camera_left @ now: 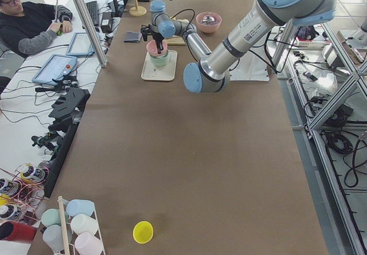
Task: Stack pink bowl on green and place spoon
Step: 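Lift the pink bowl with the left gripper and carry it over the tray, then lower the pink bowl onto the green bowls and open the left gripper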
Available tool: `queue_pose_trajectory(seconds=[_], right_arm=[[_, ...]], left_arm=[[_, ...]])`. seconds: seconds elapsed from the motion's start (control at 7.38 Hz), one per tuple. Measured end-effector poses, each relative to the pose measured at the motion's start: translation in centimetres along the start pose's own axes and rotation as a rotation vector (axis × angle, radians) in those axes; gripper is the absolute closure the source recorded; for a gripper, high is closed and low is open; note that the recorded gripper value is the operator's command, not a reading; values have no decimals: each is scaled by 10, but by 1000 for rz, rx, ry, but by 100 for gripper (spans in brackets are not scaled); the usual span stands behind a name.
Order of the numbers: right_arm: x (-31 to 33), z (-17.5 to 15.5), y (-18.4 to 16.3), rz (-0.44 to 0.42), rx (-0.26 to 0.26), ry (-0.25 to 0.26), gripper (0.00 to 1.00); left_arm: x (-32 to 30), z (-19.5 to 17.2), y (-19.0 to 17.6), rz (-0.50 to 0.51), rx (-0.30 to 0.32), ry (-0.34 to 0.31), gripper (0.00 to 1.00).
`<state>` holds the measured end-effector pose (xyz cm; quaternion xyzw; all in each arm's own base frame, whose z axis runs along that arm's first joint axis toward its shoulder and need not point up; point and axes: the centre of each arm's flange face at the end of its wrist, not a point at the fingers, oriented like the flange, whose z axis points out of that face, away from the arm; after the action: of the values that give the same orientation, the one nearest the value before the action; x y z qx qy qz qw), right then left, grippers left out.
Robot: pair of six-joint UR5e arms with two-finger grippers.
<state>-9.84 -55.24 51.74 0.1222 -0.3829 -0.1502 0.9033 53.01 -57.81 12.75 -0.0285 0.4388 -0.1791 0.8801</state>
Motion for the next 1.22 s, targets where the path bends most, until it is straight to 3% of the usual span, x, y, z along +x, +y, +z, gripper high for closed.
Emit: queue_pose_trajectory(seconds=[1.22], right_arm=[[0, 0, 0, 1, -1, 0, 0]], left_arm=[[-1, 23, 12, 13, -2, -15, 100]])
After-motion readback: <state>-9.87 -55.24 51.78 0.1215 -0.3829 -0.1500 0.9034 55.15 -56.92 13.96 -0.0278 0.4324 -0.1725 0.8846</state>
